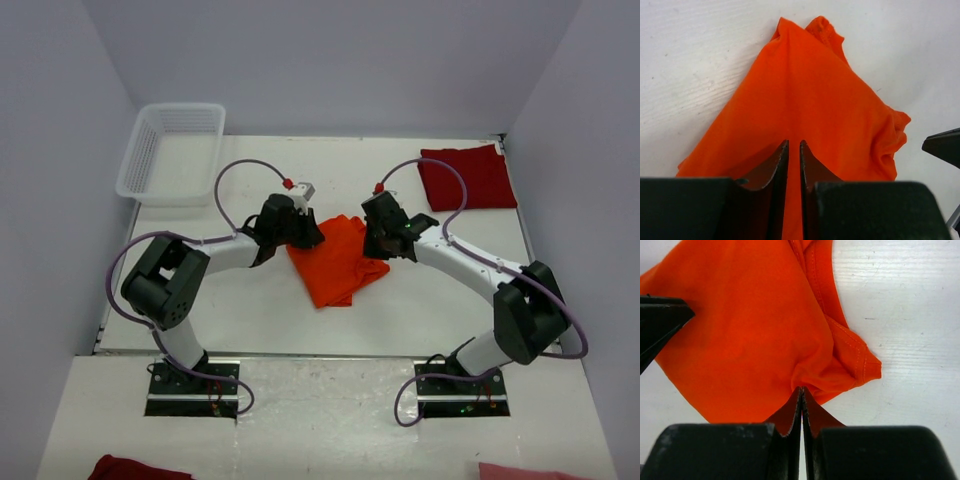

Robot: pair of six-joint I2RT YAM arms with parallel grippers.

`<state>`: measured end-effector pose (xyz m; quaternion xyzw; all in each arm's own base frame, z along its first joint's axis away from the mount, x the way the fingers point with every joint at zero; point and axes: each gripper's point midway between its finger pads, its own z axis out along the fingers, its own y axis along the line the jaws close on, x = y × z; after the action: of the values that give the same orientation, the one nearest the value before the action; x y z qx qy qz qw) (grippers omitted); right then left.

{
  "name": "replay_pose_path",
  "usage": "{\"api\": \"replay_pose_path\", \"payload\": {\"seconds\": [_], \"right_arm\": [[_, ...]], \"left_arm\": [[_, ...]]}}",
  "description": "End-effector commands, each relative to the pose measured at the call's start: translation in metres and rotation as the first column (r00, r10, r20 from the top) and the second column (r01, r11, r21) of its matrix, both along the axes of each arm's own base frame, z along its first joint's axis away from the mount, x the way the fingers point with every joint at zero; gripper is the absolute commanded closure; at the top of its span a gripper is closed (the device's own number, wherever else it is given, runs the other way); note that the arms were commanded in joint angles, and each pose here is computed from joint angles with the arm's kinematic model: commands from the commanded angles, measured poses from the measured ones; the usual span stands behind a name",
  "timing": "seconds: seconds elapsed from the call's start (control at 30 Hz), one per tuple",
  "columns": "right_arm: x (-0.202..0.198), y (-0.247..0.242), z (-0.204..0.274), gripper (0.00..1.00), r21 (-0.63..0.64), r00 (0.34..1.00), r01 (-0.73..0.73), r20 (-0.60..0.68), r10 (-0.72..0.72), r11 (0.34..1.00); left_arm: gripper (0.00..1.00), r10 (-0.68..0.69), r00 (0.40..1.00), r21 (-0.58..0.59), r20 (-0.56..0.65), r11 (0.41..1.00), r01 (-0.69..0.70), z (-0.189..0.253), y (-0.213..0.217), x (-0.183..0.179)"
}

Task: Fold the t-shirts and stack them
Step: Fold the long partially folded tshirt into a neat square

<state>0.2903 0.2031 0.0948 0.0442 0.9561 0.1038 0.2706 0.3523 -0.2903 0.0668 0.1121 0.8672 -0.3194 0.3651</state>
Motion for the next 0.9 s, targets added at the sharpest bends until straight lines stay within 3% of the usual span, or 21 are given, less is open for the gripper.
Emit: {"api": "replay_pose_path", "payload": {"seconds": [0.0, 0.2, 0.43, 0.67, 0.8, 0.87], "right_arm": [[0.011, 0.016, 0.01, 1.0, 0.035, 0.999, -0.044, 0.02, 0.043, 0.998], [0.009, 0.025, 0.007, 1.0, 0.063, 0.997, -0.079, 0.003, 0.079, 0.995], [0.001, 0.025, 0.003, 1.0, 0.074, 0.994, -0.111, -0.007, 0.111, 0.991], [-0.005, 0.026, 0.003, 1.0, 0.09, 0.99, -0.138, -0.007, 0.139, 0.986], [-0.007, 0.019, 0.002, 0.96, 0.074, 0.993, -0.117, -0.003, 0.117, 0.99], [-0.009, 0.015, 0.0, 0.89, 0.066, 0.994, -0.108, -0.003, 0.109, 0.992]], "left_arm": [[0.86, 0.096, 0.993, 0.018, -0.066, 0.995, -0.095, -0.012, 0.012, -0.005], [0.89, 0.17, 0.967, 0.038, -0.187, 0.985, -0.166, -0.038, 0.027, -0.031], [0.89, 0.231, 0.954, 0.045, -0.192, 0.973, -0.226, -0.034, 0.043, -0.068], [0.9, 0.27, 0.934, 0.019, -0.233, 0.962, -0.273, -0.037, 0.041, -0.133], [0.9, 0.267, 0.94, -0.008, -0.215, 0.961, -0.275, -0.032, 0.029, -0.159], [0.9, 0.227, 0.954, -0.02, -0.197, 0.972, -0.235, -0.024, 0.014, -0.169]]}}
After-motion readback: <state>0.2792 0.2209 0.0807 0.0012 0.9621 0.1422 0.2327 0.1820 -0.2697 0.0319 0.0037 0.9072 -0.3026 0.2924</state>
